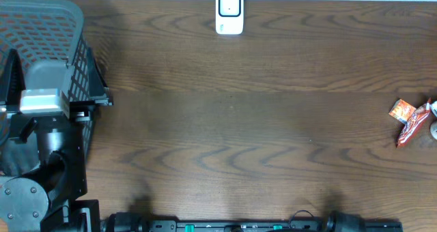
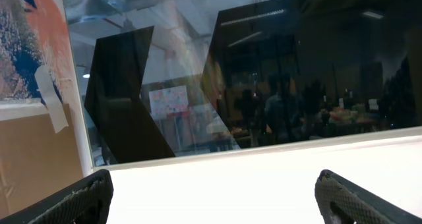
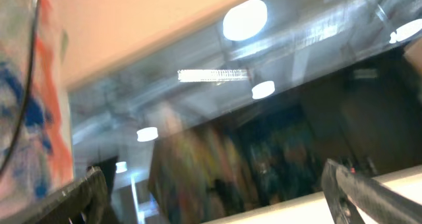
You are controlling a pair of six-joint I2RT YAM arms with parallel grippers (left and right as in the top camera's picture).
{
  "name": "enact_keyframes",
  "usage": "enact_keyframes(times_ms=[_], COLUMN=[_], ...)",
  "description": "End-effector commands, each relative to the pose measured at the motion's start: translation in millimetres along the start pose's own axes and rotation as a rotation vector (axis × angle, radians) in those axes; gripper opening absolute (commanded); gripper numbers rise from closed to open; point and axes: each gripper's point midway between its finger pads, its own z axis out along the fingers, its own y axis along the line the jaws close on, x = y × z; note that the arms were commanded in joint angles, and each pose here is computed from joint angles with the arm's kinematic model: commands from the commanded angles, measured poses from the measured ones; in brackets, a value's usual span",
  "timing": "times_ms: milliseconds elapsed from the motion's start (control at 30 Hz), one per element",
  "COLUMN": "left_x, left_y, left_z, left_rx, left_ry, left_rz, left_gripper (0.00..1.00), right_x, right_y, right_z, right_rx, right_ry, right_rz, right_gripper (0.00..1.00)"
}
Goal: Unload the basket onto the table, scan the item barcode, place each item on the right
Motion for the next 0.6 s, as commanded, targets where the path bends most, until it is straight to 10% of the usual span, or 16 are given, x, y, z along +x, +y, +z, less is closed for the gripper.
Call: enact_keyframes(times_ms=[0,567], left_x=[-11.3,-41.8], left_y=[3.2,8.8], left_z=[-6.4,-31.6], left_rx=[-0.015,-0.03], left_ry=[-0.033,-0.125], left_rz=[-0.001,-0.003], left_gripper=[0.98,0.98], right_x=[4.6,192.4], right_y=[-34.6,-174.3], right_z=[7.9,5.2], right_rx=[0.146,0.403], right_ry=[-0.067,0.276], right_rz=[0.058,0.259], right_gripper=[0.99,0.99])
